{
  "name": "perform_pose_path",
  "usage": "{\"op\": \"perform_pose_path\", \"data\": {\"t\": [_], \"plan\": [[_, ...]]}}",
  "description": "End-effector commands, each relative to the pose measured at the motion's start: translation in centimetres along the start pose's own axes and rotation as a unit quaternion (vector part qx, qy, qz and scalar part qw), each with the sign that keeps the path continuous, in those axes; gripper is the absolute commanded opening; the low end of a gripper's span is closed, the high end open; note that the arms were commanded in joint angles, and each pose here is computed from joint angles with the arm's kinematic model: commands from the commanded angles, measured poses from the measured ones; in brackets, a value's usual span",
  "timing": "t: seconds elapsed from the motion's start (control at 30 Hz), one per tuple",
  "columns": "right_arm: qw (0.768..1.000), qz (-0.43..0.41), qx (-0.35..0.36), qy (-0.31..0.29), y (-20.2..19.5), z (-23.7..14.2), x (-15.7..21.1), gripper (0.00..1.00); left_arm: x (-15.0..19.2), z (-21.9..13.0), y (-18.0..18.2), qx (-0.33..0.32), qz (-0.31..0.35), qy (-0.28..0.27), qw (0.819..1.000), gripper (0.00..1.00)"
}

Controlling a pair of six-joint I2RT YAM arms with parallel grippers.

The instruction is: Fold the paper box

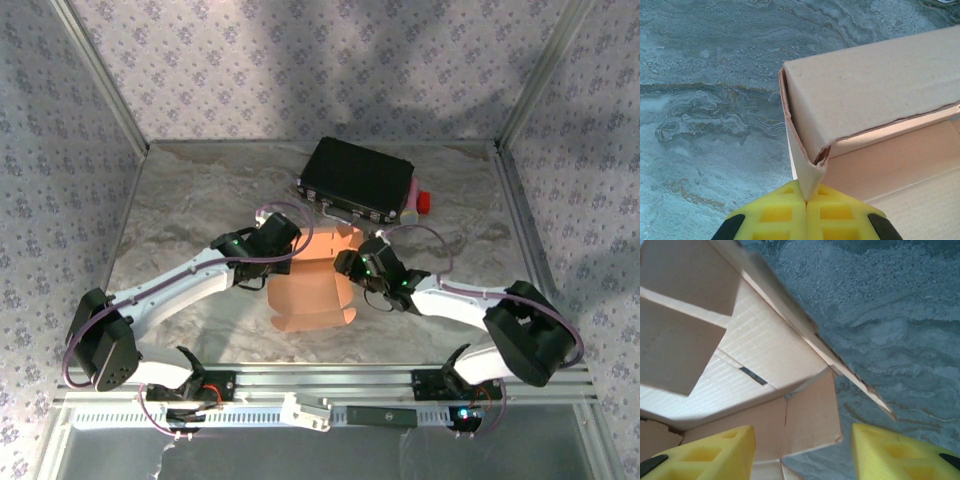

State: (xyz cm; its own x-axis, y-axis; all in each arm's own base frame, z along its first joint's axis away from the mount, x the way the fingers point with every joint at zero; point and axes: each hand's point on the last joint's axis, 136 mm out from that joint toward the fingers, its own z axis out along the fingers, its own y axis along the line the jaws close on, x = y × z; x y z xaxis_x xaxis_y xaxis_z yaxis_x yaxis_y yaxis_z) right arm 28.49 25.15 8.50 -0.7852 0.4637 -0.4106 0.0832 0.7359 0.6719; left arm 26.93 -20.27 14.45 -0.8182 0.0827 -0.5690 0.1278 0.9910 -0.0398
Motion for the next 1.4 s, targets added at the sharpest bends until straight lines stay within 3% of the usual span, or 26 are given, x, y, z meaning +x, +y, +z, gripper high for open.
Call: {"op": "perform_pose_path", "data": {"t": [0.0,0.83,1.1,1.37], "plan": [[1.000,0.005,-0.025,-0.011,2.1,0.4,-1.2,0.53,-1.5,-1.5,-0.5,0.021,-0.007,-0.020,1.000,0.00],[0.996,-0.063,-0.056,0.024,6.7,1.4,1.0,0.48,-1.6,-1.5,-0.7,0.022,-0.008,-0.022,0.999,0.00],[0.995,-0.078,-0.044,0.039,6.5,2.2,2.1,0.46,-1.3,-1.1,-0.3,0.012,-0.004,-0.019,1.000,0.00],[0.984,-0.166,-0.069,0.008,9.2,-2.3,0.5,0.47,-0.2,0.9,1.0,-0.010,0.012,-0.008,1.000,0.00]]}}
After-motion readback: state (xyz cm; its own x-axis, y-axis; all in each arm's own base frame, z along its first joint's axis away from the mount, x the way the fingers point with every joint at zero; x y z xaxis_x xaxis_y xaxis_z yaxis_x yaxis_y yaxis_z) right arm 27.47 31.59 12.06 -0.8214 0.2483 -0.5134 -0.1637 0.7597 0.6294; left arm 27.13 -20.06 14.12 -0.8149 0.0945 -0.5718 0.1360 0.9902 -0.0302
